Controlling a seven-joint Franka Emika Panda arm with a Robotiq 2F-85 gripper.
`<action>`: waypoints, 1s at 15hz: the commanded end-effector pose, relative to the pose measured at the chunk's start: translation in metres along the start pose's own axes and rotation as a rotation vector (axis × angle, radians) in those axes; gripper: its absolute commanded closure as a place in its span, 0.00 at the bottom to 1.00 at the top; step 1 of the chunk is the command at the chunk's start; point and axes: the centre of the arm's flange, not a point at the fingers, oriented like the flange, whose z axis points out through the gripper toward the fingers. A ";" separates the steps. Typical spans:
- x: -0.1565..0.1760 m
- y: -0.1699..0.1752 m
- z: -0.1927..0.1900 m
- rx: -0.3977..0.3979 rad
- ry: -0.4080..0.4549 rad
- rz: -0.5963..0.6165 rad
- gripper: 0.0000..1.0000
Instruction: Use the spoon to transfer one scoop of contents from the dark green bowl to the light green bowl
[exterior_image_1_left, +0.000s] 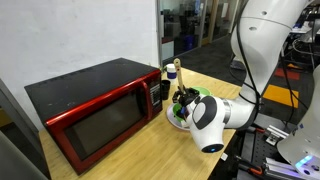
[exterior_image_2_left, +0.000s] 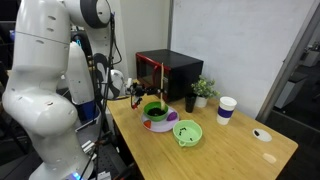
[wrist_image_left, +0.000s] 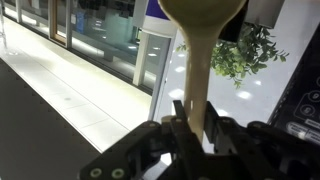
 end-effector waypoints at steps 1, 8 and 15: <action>-0.027 0.005 -0.004 0.022 0.008 -0.009 0.94; -0.054 0.004 -0.016 0.021 -0.036 -0.040 0.94; -0.056 0.001 -0.030 0.030 -0.084 -0.027 0.94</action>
